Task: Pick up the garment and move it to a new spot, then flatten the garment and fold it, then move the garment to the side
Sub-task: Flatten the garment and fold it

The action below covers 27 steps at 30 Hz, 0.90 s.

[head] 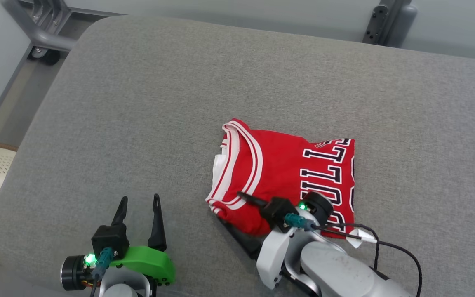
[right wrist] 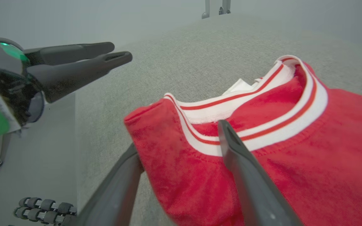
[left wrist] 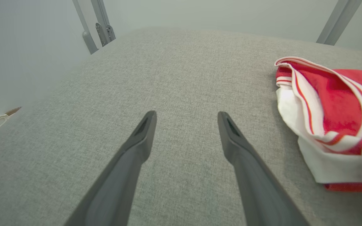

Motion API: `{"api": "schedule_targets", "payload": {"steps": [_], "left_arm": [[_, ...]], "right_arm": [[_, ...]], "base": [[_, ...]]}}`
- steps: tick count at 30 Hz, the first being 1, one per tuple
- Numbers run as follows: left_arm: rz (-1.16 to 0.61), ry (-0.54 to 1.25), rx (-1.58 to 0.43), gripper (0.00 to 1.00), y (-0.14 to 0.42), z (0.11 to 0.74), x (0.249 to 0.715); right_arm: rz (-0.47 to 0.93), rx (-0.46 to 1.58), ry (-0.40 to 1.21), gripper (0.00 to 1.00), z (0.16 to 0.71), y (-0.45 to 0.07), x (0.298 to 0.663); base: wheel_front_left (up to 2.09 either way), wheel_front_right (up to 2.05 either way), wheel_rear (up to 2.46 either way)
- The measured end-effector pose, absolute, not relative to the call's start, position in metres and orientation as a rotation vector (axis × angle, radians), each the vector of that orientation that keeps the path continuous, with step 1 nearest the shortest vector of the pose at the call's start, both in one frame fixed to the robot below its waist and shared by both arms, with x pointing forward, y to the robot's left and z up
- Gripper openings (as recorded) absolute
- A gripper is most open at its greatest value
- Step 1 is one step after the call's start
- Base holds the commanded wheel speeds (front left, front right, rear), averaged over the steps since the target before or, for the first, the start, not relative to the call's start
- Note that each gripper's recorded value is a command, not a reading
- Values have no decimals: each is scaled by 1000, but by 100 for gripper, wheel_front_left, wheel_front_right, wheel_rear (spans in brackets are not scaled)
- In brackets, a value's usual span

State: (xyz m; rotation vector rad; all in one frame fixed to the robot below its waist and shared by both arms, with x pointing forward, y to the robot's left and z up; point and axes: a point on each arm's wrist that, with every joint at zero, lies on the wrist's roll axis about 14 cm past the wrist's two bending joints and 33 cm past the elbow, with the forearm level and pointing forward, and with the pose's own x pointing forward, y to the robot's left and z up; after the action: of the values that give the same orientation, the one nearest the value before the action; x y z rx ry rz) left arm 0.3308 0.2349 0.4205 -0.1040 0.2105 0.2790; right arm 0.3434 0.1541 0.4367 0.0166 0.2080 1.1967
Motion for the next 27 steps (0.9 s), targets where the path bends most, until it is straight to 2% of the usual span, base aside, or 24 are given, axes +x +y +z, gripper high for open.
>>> {"api": "schedule_targets", "payload": {"steps": [5,10,21,27], "left_arm": [[242,191,-96,100,227,425,345],[186,170,-84,100,213,431,361],[85,145,-71,100,185,437,382],[73,142,-55,100,182,437,379]], "right_arm": [[1017,25,144,100,450,119,388],[817,39,145,100,445,64,410],[464,46,114,100,450,-45,429],[318,59,67,100,464,-93,425]], "base": [[0,0,0],[0,0,0],[0,0,0],[0,0,0]]}}
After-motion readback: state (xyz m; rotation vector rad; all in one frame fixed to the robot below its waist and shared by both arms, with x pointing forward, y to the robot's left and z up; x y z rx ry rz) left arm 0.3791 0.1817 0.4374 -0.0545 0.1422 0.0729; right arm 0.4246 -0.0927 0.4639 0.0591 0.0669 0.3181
